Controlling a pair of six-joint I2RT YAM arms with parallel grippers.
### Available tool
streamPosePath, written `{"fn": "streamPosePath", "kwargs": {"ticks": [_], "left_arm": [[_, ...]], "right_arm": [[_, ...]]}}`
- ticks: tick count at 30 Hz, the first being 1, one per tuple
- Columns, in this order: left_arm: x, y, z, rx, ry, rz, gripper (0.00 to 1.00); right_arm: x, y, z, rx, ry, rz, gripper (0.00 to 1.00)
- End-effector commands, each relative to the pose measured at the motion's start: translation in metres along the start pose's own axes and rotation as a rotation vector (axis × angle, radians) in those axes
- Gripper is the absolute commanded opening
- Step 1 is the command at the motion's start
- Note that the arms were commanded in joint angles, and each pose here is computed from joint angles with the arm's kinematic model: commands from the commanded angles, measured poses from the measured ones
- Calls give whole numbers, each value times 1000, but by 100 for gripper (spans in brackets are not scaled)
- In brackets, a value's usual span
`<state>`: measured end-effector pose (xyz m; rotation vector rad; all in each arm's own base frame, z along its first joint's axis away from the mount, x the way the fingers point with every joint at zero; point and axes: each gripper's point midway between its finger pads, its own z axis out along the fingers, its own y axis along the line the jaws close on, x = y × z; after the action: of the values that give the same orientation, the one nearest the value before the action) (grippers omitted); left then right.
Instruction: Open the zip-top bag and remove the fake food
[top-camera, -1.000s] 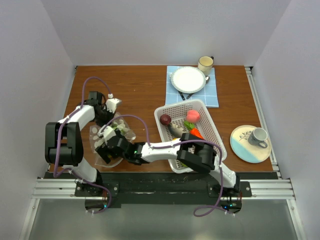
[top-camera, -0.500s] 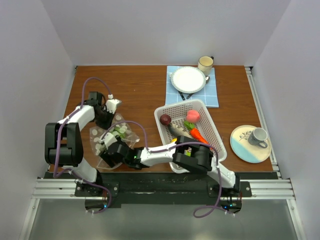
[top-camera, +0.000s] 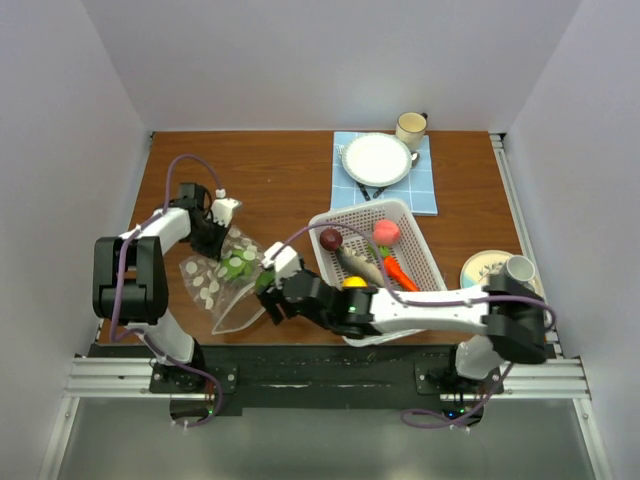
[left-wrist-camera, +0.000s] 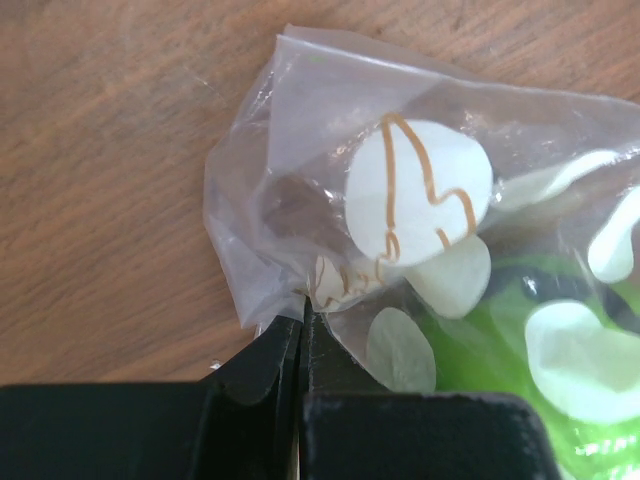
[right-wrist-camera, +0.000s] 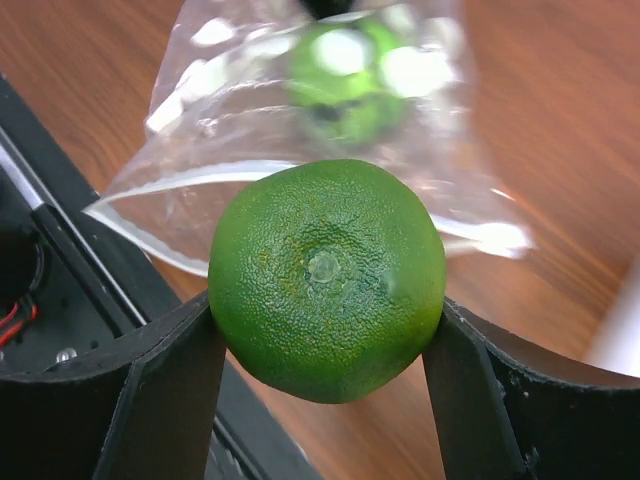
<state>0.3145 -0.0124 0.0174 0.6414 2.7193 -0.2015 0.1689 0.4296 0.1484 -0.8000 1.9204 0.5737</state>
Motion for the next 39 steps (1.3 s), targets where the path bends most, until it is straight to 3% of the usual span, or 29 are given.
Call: {"fn": "streamPosePath", "kwargs": {"ticks": [1, 5, 8, 9, 10, 14, 21, 23, 26, 31, 39], "left_arm": [[-17, 13, -3, -38, -43, 8, 0], [-18, 12, -6, -38, -47, 9, 0], [-17, 10, -8, -37, -48, 6, 0], [-17, 11, -9, -40, -50, 6, 0], [-16, 12, -9, -45, -49, 7, 0], [-15, 12, -10, -52, -49, 8, 0], [-15, 13, -11, -59, -49, 15, 0], [-15, 13, -11, -60, -46, 18, 0], [-15, 15, -10, -63, -44, 17, 0], [-16, 15, -10, -61, -44, 17, 0], [-16, 14, -11, -59, -40, 18, 0]], "right_arm": [[-8, -61, -53, 204, -53, 73, 70], [-2, -138, -88, 451, -81, 177, 70], [6, -174, -99, 567, -77, 236, 78], [7, -178, -100, 590, -72, 229, 93], [2, -180, -100, 608, -77, 227, 99], [0, -180, -90, 651, -3, 152, 99], [-22, -127, -69, 456, -24, 27, 99], [-32, -90, -66, 331, -80, -33, 99], [-23, -53, -53, 190, -68, -50, 99], [13, -28, -15, 175, 32, -48, 98], [10, 15, 39, 68, -19, -47, 99]]}}
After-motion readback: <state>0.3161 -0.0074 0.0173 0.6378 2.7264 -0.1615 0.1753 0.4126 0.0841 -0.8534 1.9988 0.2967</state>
